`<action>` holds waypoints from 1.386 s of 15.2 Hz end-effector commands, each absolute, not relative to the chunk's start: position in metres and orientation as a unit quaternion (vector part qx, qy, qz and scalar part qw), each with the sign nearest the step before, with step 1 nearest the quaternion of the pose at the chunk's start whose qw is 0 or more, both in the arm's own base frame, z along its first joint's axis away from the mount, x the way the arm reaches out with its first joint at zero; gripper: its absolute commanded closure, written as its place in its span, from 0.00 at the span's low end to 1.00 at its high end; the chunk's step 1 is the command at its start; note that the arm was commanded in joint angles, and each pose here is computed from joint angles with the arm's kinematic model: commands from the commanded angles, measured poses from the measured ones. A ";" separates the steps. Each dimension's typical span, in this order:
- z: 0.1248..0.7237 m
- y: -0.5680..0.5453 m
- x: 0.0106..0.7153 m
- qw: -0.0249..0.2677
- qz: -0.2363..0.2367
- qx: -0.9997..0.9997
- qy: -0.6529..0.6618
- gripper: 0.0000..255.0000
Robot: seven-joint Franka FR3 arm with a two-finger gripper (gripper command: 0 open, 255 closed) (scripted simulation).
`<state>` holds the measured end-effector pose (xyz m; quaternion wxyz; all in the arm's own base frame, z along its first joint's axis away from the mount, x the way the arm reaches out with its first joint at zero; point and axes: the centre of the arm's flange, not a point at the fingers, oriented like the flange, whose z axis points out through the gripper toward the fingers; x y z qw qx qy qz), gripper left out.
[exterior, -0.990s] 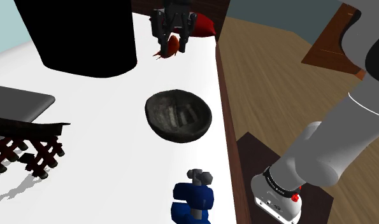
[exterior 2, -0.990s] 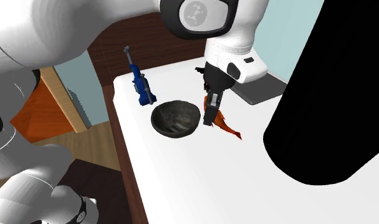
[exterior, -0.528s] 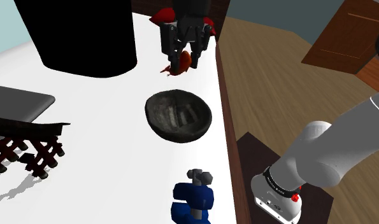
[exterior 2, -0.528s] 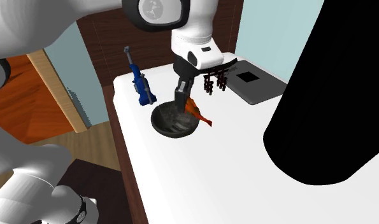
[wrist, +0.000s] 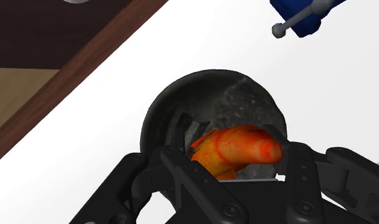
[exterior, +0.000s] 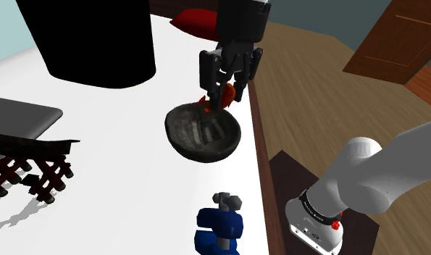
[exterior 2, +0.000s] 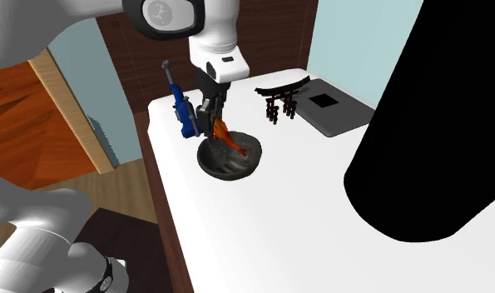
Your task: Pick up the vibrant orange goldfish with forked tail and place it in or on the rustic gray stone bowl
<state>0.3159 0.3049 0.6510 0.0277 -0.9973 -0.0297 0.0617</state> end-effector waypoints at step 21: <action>0.593 0.307 0.312 0.028 0.062 -0.997 -0.029 0.00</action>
